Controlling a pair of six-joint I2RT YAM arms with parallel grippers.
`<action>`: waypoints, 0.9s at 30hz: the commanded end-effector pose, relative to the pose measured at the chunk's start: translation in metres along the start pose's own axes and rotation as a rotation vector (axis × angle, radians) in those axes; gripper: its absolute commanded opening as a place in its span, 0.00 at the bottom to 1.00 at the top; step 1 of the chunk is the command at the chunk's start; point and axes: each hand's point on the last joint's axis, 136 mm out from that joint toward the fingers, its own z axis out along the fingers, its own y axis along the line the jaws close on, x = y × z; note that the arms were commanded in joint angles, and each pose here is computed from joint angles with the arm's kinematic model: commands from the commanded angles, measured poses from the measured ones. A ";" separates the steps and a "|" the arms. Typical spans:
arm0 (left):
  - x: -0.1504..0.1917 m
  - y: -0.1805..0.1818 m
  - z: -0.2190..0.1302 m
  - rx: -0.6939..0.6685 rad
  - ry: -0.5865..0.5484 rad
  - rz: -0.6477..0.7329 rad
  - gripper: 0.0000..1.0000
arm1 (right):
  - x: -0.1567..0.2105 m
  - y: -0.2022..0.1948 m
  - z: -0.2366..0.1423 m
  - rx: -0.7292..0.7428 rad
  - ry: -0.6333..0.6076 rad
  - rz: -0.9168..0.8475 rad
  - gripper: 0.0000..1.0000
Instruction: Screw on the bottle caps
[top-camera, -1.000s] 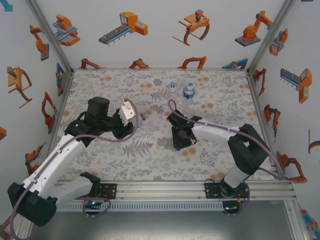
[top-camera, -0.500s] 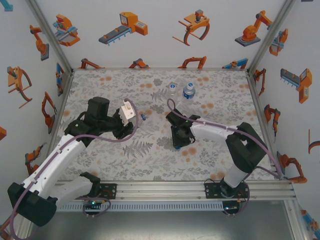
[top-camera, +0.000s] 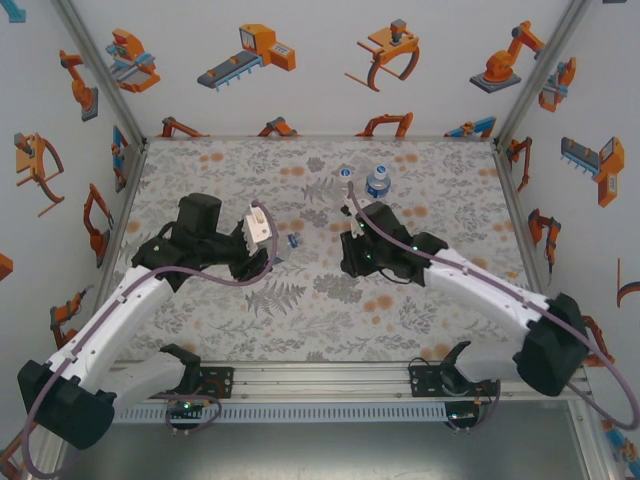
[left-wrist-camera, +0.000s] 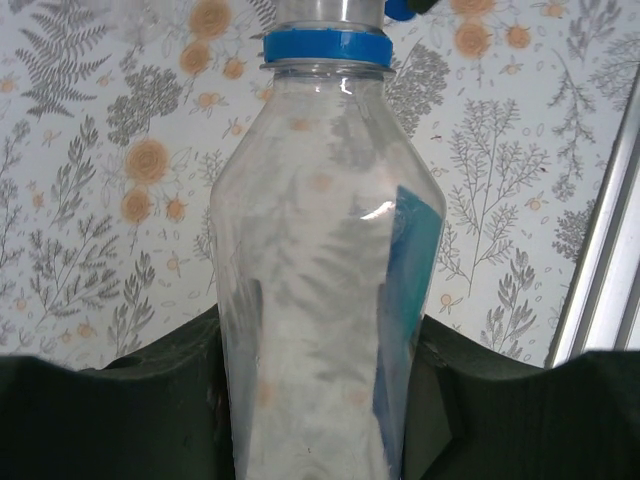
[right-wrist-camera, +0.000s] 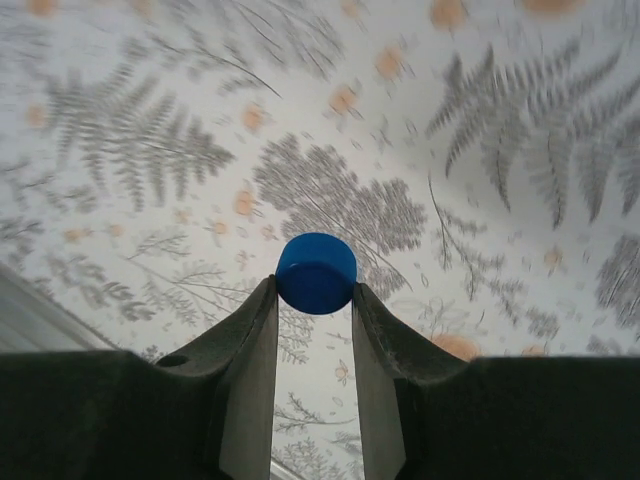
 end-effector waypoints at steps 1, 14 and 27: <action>-0.016 -0.019 -0.007 0.082 -0.072 0.084 0.00 | -0.027 0.042 -0.036 -0.212 -0.194 -0.321 0.00; -0.032 -0.057 -0.011 0.185 -0.110 0.267 0.00 | -0.075 0.113 -0.136 -0.492 -0.511 -0.723 0.00; -0.011 0.033 -0.032 -0.194 -0.076 -0.058 0.00 | -0.034 0.067 -0.032 -0.293 -0.242 -0.349 0.00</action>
